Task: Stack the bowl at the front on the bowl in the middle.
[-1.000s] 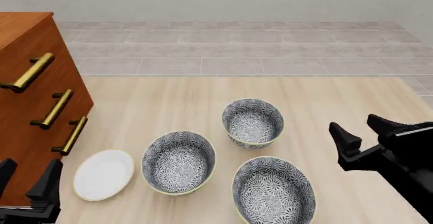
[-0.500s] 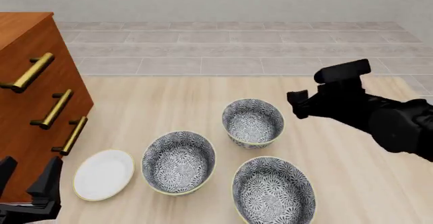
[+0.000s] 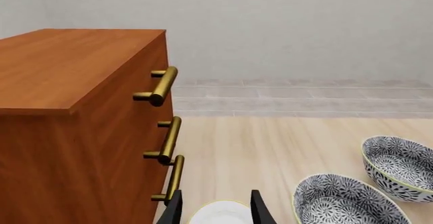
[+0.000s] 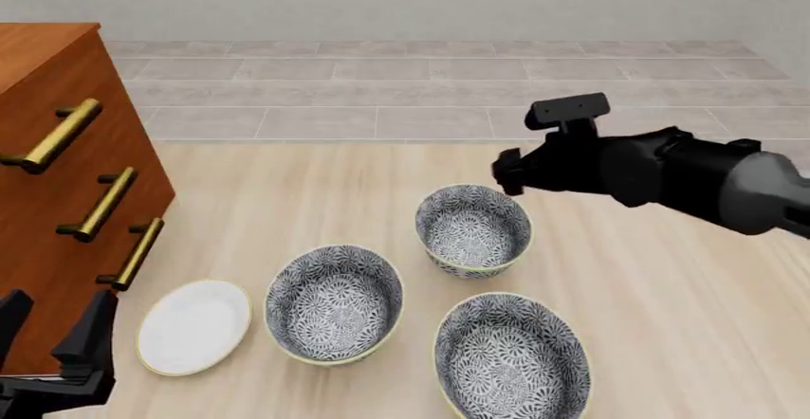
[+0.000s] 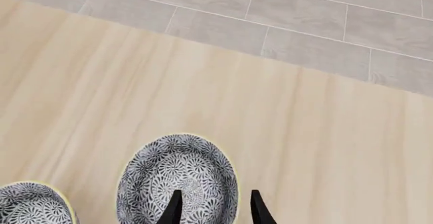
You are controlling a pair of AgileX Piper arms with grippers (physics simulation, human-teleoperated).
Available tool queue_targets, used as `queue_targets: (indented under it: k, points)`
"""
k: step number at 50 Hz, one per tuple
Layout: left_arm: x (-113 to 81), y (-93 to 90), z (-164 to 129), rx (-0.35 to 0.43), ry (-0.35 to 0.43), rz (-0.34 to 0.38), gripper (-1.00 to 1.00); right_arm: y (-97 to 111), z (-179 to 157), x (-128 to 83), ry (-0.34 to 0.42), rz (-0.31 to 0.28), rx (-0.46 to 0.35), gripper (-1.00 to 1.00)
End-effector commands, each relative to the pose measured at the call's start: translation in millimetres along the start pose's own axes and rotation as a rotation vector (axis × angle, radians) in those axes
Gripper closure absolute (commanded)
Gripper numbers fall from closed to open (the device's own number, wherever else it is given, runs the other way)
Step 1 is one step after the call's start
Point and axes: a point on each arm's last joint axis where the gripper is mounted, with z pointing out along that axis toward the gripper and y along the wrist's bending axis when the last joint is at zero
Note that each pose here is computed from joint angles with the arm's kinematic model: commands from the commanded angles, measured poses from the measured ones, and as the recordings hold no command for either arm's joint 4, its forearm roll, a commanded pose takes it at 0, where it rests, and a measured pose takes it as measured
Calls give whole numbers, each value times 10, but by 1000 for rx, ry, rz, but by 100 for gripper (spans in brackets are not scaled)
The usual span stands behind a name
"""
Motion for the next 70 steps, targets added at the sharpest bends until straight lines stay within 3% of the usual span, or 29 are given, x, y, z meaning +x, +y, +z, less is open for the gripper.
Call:
queue_targets:
  k: [1,12,30,70]
  points:
    - [-1,2,4,-3,0,-3,-100,6,243,29,44,-3,0,-100]
    - [1,1,21,-1,6,-4,-100,-187,493,177,73,-22,37,-100]
    - [6,5,49,-6,14,-6,-100,-242,805,447,123,-39,43,-100]
    - [6,6,65,-8,16,-10,-100,-285,1094,825,184,-54,45,-100]
